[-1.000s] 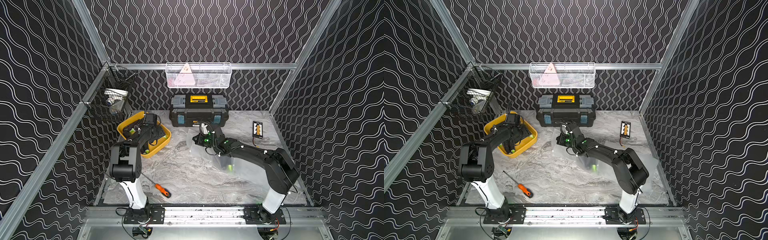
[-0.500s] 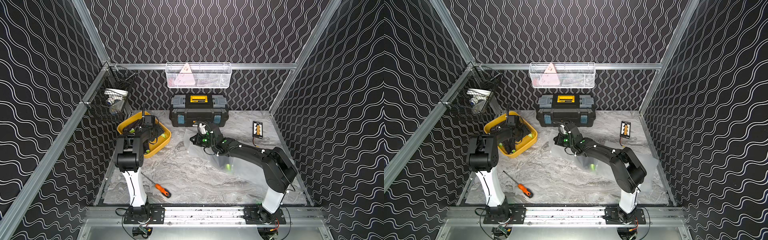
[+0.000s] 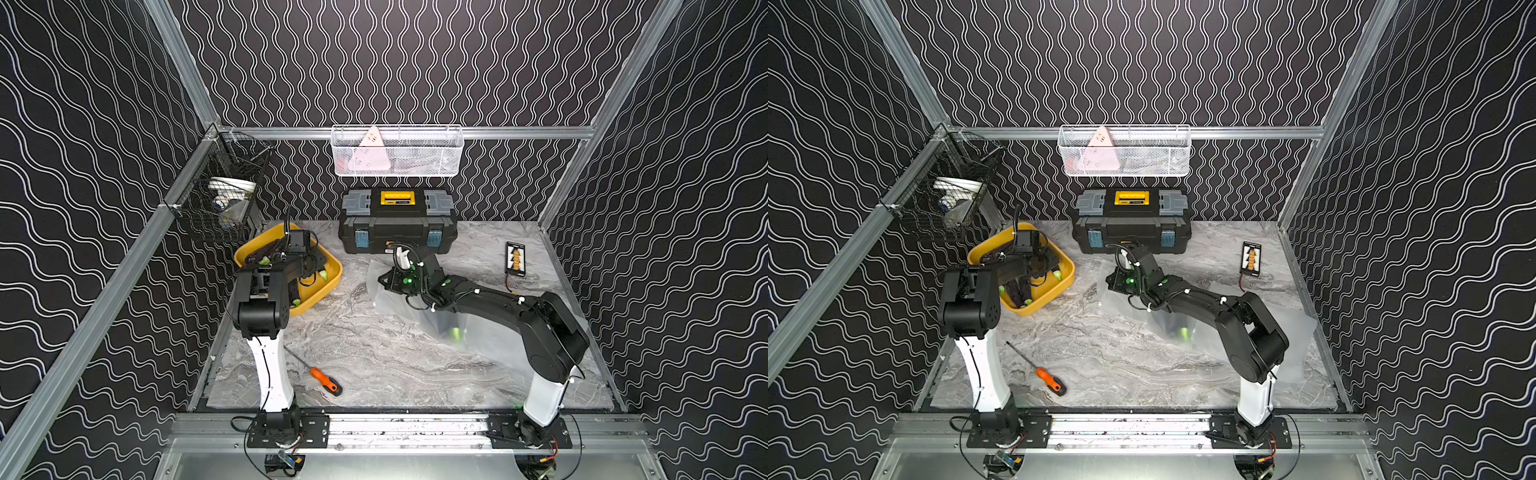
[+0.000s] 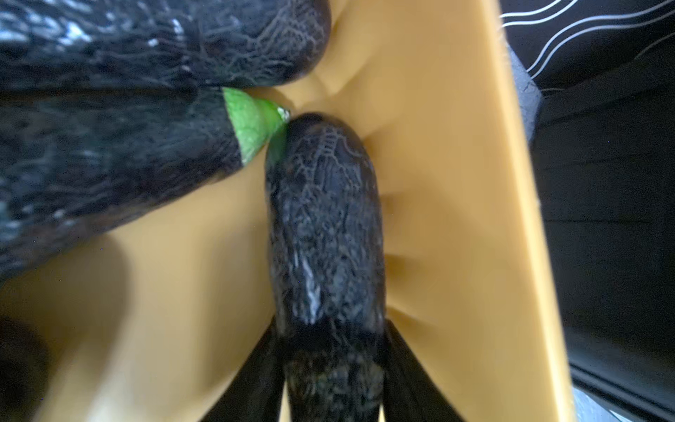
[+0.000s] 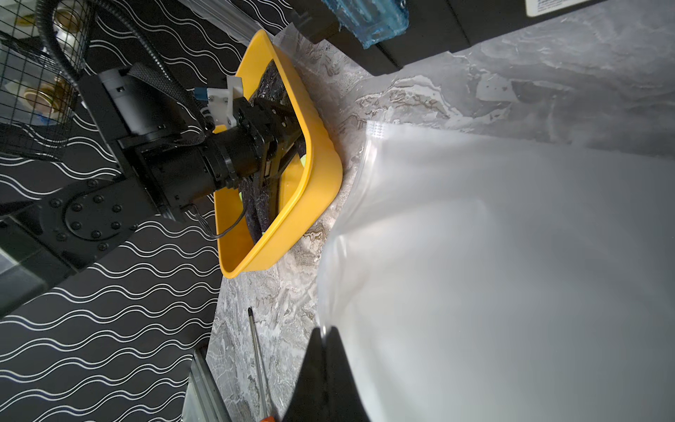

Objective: Place the eggplant in a zip-top bag and seal the zipper
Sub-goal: Pick up the eggplant from the basket, then place the eggplant in the zipper food storage bag.

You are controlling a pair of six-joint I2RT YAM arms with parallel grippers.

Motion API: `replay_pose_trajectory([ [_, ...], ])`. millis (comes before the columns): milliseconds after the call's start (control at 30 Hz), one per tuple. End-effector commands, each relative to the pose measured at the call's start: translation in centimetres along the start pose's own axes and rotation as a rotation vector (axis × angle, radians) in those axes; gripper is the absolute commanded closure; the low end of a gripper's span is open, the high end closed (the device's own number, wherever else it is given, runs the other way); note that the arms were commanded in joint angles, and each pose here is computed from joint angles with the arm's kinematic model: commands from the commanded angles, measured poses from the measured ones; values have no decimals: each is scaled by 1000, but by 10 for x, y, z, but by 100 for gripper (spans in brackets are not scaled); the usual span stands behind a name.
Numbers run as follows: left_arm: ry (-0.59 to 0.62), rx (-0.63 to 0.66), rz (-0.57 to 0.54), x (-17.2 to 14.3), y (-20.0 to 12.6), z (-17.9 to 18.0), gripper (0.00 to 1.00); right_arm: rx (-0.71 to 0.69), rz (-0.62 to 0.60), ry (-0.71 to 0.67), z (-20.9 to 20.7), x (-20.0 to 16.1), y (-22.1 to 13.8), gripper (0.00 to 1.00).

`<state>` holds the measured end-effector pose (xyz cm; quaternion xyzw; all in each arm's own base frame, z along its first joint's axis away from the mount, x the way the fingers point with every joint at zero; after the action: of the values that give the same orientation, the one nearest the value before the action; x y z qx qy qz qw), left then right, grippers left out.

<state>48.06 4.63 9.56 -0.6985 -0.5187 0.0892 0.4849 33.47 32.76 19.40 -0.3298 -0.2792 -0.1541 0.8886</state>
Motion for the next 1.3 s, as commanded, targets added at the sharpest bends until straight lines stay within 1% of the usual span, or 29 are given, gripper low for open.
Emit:
replay_pose_trajectory([
  [0, -7, 43, 17, -3, -6, 5, 60, 26, -26, -12, 8, 6, -4, 100],
  [100, -5, 30, 3, 1, -13, 2, 64, 22, -32, -20, 9, 7, -8, 100],
  [267, -3, 11, -31, 11, -33, -9, 65, 16, -36, -28, 10, 7, -14, 100],
  [467, 10, -22, -60, 19, -67, -21, 65, 4, -49, -31, 10, 10, -17, 100],
  [600, -6, -87, -51, 17, -97, -31, 65, -7, -63, -38, 9, 12, -17, 100],
  [700, -18, -171, -29, 6, -121, -44, 65, -13, -73, -35, 7, 14, -17, 100],
  [800, 13, -233, -14, -13, -143, -61, 65, -13, -77, -32, 7, 16, -16, 100],
  [967, 67, -288, -2, -49, -168, -85, 65, -9, -90, -21, 8, 17, -18, 100],
  [1100, 86, -325, -2, -70, -178, -97, 65, 19, -86, -3, 13, 17, -21, 100],
  [1267, 107, -337, -16, -87, -181, -106, 65, 66, -87, 29, 21, 16, -26, 100],
])
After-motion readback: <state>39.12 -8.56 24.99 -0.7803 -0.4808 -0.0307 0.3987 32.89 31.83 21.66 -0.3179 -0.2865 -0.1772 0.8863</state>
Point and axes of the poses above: each gripper's point midway between its finger pads, its own y axis out along the fingers, its own z axis along the line the jaws close on, x = y × z, the point moved 8 cm from there along -y, back along the fingers, and after that the axes turned 10 degrees about -y, right-handed, at the moved point
